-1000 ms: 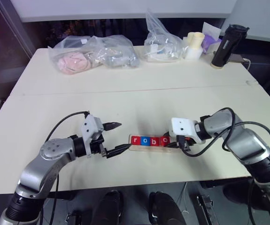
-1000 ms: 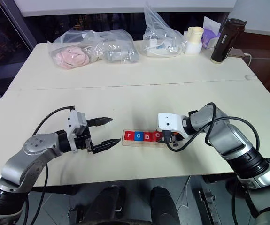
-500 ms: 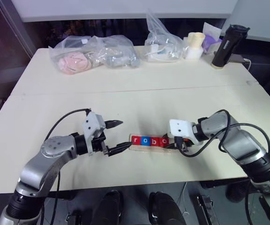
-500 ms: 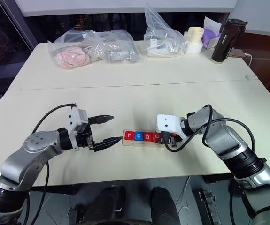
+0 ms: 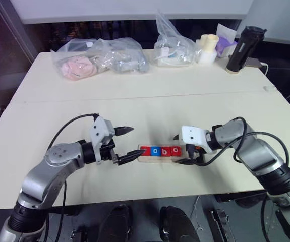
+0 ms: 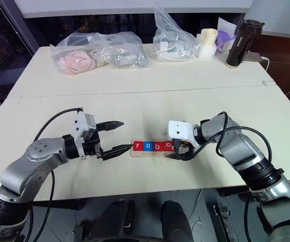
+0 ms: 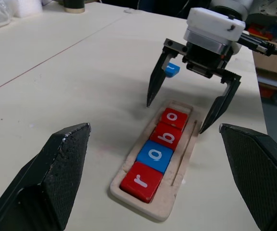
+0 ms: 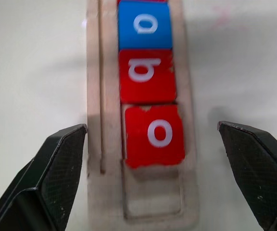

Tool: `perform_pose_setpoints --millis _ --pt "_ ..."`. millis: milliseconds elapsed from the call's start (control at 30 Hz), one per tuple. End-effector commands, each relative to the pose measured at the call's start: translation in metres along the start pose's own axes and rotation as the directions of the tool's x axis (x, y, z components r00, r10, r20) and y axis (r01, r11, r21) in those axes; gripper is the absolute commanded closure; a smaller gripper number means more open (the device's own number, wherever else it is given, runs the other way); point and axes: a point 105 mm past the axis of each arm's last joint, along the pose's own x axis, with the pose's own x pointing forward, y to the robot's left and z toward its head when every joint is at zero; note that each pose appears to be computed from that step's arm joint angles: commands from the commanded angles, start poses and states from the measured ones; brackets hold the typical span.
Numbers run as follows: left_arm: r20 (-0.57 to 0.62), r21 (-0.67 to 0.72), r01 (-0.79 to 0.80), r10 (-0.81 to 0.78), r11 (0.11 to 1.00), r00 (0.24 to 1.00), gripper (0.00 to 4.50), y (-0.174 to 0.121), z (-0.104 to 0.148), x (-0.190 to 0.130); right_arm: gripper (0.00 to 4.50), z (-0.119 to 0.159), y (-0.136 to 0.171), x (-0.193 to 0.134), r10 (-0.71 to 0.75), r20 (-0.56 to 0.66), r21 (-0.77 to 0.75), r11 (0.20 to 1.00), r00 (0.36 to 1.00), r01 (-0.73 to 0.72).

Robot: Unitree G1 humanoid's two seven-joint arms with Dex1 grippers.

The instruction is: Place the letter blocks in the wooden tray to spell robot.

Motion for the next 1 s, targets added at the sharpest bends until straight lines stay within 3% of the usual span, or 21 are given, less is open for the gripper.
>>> perform_pose_setpoints --millis 33,167,267,333,433,600,700,767,867,1000 --pt "0.028 0.033 0.028 -0.029 0.999 0.999 0.0 -0.007 0.011 0.003 0.04 0.012 -0.019 -0.022 -0.107 0.047 -0.027 0.994 0.993 0.108" --pt "0.029 0.034 0.028 -0.029 0.999 0.999 0.0 -0.008 0.01 0.003 0.04 0.017 -0.054 -0.059 -0.43 0.107 0.178 0.895 0.897 0.408" --pt "0.03 0.03 0.031 -0.032 0.999 0.999 0.0 -0.01 0.009 0.003 0.04 0.012 -0.06 -0.079 -0.613 0.057 0.319 0.759 0.788 0.567" --pt "0.026 0.029 0.036 -0.036 0.999 0.999 0.0 -0.01 0.006 0.003 0.04 0.004 -0.059 -0.088 -0.716 -0.03 0.416 0.625 0.697 0.66" --pt "0.026 0.024 0.042 -0.043 0.999 0.999 0.0 -0.008 0.004 0.004 0.04 -0.012 -0.046 -0.095 -0.796 -0.214 0.479 0.42 0.566 0.771" --pt "0.031 0.022 0.075 -0.075 0.997 0.997 0.0 -0.008 0.0 0.01 0.04 -0.024 -0.026 -0.091 -0.807 -0.384 0.57 0.175 0.449 0.803" --pt "0.031 0.028 0.089 -0.09 0.996 0.995 0.0 -0.007 -0.001 0.014 0.04 -0.033 -0.015 -0.082 -0.789 -0.446 0.593 0.092 0.422 0.8" --pt "0.031 0.029 0.098 -0.099 0.995 0.995 0.0 -0.005 -0.003 0.016 0.04 -0.039 -0.005 -0.069 -0.769 -0.459 0.622 0.079 0.445 0.779" --pt "0.033 0.027 0.109 -0.11 0.994 0.993 0.0 -0.004 -0.002 0.015 0.04 -0.054 0.001 -0.064 -0.74 -0.519 0.654 -0.022 0.427 0.757" --pt "0.022 0.035 0.109 -0.109 0.993 0.994 0.0 -0.003 -0.005 0.014 0.04 -0.065 -0.001 -0.057 -0.733 -0.525 0.669 -0.042 0.431 0.742"
